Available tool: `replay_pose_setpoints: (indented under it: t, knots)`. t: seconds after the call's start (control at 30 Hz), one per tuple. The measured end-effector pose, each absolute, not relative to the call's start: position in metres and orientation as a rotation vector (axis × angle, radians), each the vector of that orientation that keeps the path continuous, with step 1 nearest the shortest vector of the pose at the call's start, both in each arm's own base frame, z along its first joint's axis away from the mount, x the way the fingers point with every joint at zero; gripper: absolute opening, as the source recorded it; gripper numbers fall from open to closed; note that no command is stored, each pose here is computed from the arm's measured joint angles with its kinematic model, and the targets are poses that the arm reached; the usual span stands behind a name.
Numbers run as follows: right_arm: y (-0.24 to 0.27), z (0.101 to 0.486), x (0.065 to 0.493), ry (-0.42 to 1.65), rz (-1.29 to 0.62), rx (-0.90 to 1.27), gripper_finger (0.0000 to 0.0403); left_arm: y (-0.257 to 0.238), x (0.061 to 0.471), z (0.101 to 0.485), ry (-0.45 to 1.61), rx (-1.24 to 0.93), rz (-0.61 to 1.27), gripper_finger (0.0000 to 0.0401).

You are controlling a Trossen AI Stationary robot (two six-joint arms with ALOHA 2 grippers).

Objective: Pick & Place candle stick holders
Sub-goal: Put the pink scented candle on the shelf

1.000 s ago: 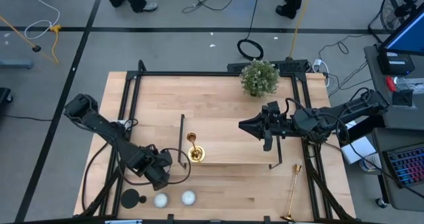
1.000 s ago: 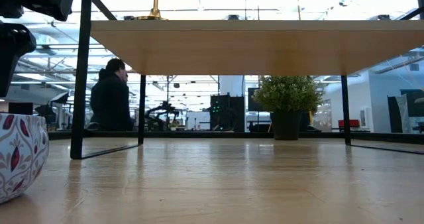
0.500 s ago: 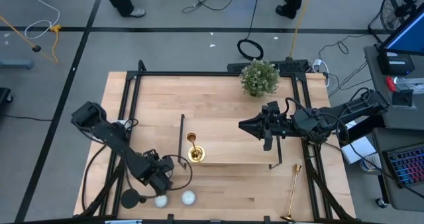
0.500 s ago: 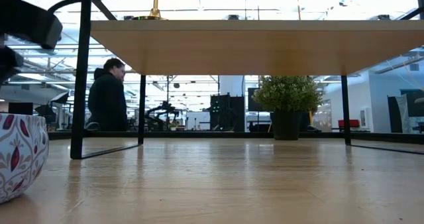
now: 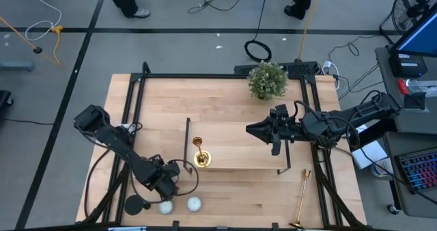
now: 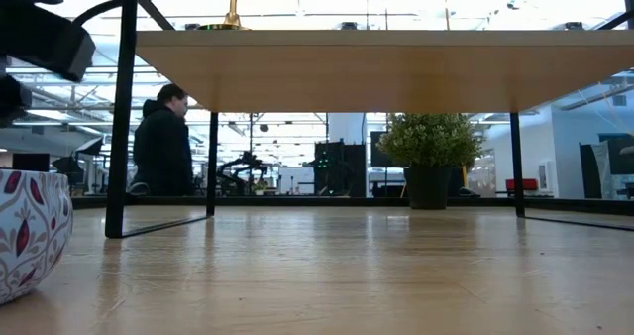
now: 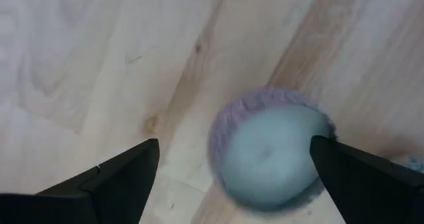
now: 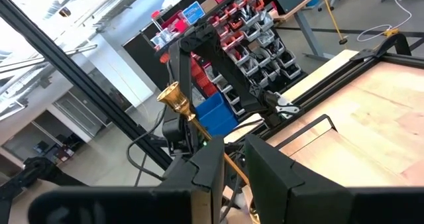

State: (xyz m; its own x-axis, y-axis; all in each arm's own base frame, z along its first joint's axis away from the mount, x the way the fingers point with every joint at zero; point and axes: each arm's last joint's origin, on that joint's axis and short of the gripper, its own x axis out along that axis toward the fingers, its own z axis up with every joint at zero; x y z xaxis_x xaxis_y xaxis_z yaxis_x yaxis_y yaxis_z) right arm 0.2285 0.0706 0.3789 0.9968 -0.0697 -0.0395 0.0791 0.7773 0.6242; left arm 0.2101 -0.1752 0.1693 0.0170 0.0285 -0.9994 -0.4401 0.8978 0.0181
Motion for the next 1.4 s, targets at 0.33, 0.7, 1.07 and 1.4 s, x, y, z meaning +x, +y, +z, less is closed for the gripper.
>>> replay_pose_setpoints:
  t: [0.33, 0.7, 1.07, 1.4]
  knots:
    - [0.071, 0.379, 0.229, 0.015, -0.081, 0.676, 0.0061, -0.161, 0.202, 0.2, 1.441, -0.39, 0.377, 0.0397]
    - [0.071, 0.379, 0.229, 0.014, -0.081, 0.676, 0.0061, -0.162, 0.208, 0.203, 1.359, -0.464, 0.374, 0.0397]
    - [0.071, 0.379, 0.229, 0.014, -0.081, 0.679, 0.0061, -0.166, 0.204, 0.204, 1.354, -0.48, 0.385, 0.0397]
    - [0.071, 0.379, 0.229, 0.014, -0.081, 0.679, 0.0061, -0.171, 0.203, 0.199, 1.366, -0.479, 0.406, 0.0397]
